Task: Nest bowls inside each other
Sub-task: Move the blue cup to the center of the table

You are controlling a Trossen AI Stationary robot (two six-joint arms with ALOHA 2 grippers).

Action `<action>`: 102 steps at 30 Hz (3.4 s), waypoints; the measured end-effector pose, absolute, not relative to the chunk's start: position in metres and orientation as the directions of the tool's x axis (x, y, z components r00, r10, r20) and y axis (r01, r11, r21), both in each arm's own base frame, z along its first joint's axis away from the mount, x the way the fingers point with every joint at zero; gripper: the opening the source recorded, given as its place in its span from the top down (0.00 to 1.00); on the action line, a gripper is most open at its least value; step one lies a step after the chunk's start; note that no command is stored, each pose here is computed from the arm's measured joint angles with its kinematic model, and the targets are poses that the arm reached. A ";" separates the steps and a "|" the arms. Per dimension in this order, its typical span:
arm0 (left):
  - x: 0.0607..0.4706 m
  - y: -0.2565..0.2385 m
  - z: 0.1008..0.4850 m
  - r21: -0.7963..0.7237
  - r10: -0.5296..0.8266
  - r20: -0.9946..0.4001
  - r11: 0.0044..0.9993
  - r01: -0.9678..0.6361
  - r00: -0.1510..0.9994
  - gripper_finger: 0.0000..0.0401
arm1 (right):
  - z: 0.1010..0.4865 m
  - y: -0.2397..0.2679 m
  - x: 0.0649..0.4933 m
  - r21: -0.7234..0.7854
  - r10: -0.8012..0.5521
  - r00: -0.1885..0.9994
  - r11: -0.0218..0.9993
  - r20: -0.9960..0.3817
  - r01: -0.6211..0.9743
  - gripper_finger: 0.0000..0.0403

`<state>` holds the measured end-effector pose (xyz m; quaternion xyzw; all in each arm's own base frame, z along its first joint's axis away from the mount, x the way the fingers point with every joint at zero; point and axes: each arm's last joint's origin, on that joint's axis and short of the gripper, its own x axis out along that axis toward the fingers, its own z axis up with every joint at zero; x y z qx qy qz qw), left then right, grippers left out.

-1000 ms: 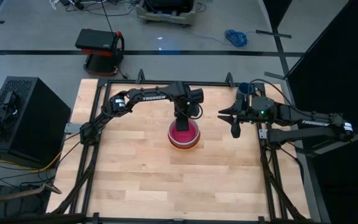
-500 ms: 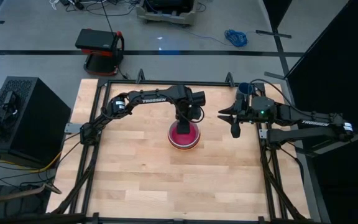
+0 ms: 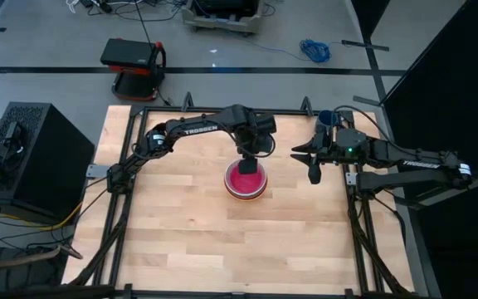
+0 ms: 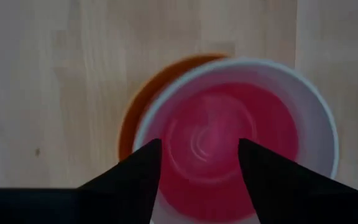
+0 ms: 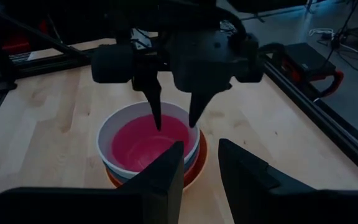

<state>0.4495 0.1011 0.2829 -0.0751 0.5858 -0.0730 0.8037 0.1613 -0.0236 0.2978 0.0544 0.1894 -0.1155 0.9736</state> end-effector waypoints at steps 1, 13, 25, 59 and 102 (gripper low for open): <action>0.449 0.099 0.283 -0.213 -0.212 -0.933 0.977 0.030 0.291 0.49 | 0.298 -0.024 0.161 0.062 -0.204 0.901 0.967 -0.382 0.246 0.78; 0.455 0.054 0.295 -0.141 -0.157 -0.934 0.987 0.073 0.322 0.56 | 0.294 -0.023 0.159 0.056 -0.202 0.883 0.967 -0.424 0.248 0.78; 0.447 0.040 0.340 0.100 0.121 -0.861 0.993 -0.068 0.494 0.72 | 0.290 -0.023 0.158 0.050 -0.200 0.865 0.967 -0.460 0.250 0.78; 0.368 -0.049 0.236 -0.046 0.358 -0.156 0.928 -0.369 0.920 0.92 | 0.289 -0.024 0.157 0.033 -0.224 0.854 0.962 -0.470 0.271 0.78; 0.384 -0.074 0.181 -0.024 0.336 -0.222 0.937 -0.349 0.915 1.00 | 0.296 -0.024 0.160 0.050 -0.229 0.888 0.961 -0.398 0.270 0.78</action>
